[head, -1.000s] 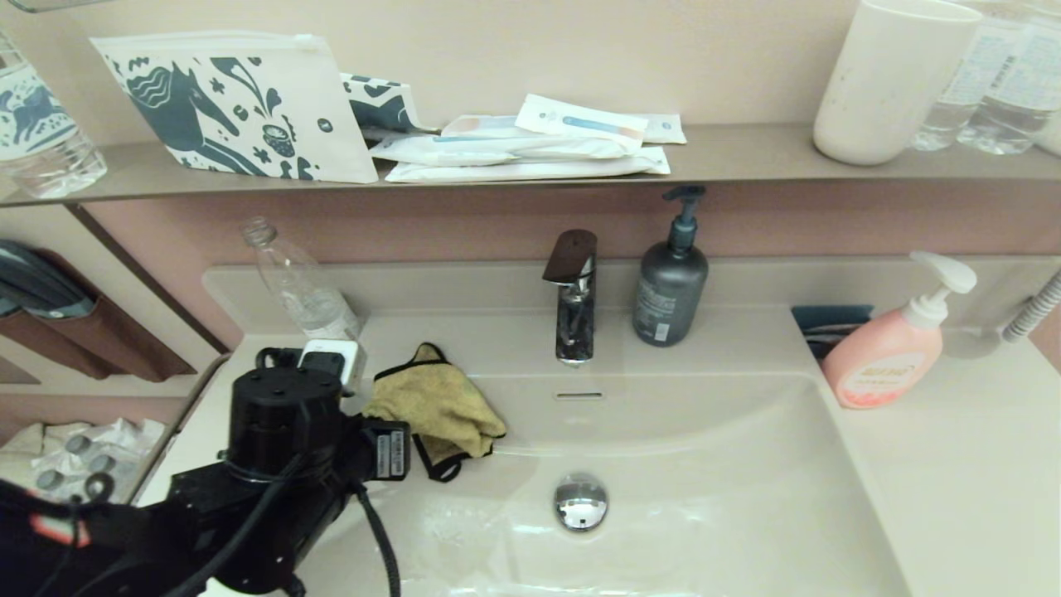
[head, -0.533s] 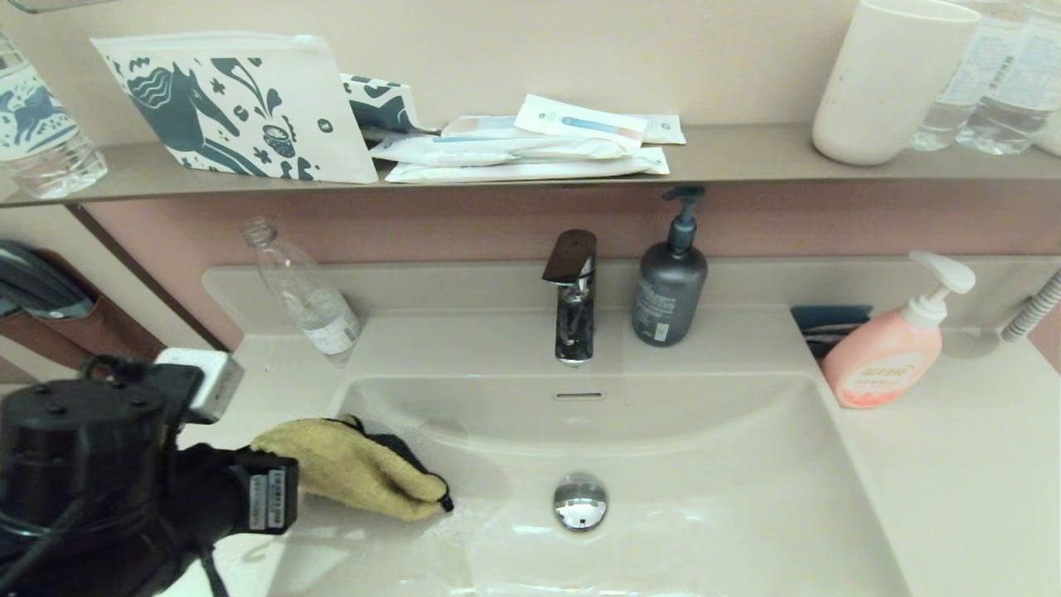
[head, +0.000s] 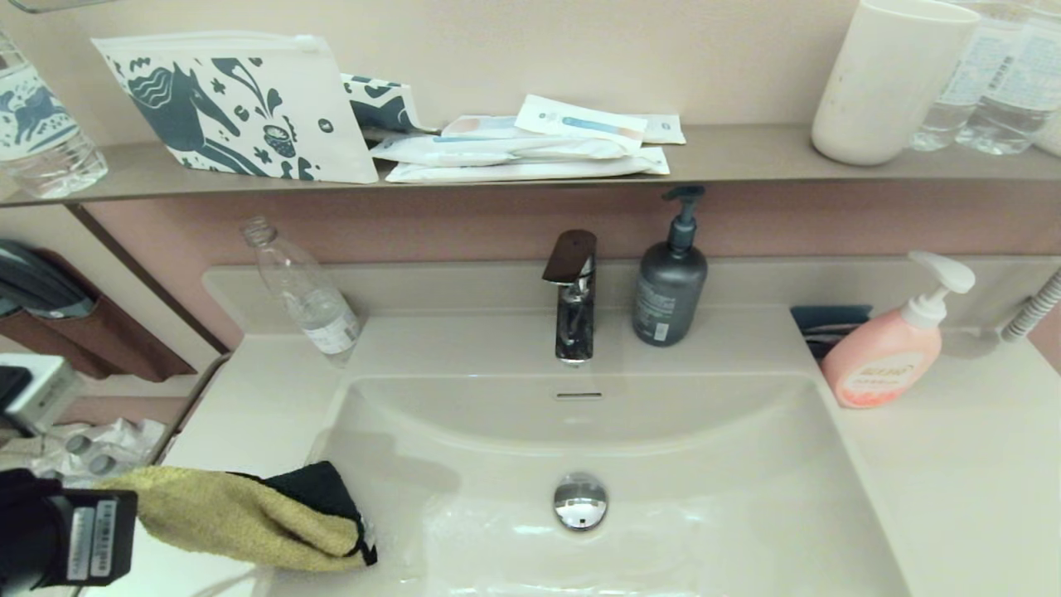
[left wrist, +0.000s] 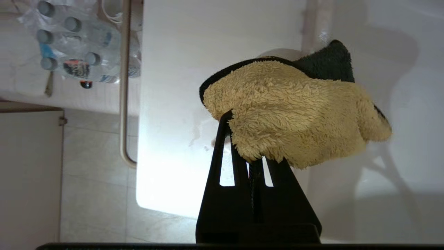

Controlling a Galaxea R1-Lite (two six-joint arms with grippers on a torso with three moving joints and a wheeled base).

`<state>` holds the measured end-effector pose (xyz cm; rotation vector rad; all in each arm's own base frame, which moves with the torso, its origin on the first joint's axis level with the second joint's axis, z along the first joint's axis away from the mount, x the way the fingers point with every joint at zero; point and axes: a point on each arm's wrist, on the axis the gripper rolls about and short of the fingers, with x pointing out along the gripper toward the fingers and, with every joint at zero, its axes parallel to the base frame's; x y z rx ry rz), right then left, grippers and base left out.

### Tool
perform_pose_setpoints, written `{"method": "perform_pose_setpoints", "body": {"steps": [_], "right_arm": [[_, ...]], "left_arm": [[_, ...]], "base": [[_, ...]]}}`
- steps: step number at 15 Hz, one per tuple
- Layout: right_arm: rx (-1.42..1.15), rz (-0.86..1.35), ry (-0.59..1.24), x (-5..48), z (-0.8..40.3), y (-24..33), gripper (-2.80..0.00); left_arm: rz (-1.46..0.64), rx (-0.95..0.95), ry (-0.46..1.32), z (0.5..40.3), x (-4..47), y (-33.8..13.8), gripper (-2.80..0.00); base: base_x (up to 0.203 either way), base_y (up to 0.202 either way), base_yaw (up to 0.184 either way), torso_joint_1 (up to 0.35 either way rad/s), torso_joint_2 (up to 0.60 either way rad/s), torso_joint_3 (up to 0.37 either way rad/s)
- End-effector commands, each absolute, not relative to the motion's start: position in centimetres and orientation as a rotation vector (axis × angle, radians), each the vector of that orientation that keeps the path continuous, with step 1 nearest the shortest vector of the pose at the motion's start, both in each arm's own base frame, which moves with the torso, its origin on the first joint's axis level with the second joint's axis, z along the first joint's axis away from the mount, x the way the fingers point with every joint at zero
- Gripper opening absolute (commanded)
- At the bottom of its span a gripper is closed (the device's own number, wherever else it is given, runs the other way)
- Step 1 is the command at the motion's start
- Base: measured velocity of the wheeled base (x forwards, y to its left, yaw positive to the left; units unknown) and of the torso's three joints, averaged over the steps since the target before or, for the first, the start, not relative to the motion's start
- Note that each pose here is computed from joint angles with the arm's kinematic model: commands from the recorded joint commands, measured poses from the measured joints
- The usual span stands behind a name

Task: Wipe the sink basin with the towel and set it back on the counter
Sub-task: Wipe the sink

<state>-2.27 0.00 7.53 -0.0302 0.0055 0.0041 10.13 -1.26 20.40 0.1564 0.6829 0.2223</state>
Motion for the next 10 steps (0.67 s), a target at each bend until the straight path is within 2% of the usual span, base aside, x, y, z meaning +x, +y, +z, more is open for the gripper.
{"method": "perform_pose_setpoints", "body": {"steps": [1,8,10], "right_arm": [[-0.031,0.005,0.005,-2.3,7.5,0.0,-2.80],[-0.031,0.005,0.005,-2.3,7.5,0.0,-2.80],[-0.031,0.005,0.005,-2.3,7.5,0.0,-2.80]], "left_arm": [[0.245,0.173,0.692,21.5,10.3,-1.0,-2.80],[0.230,0.229,0.795,23.5,15.3,-1.6,-2.80],[0.245,0.305,0.818,24.0,16.8,-0.8,-2.80]], "base": [[0.000,0.000,0.000,0.000,0.00,0.000],[0.000,0.000,0.000,0.000,0.00,0.000],[0.000,0.000,0.000,0.000,0.00,0.000]]}}
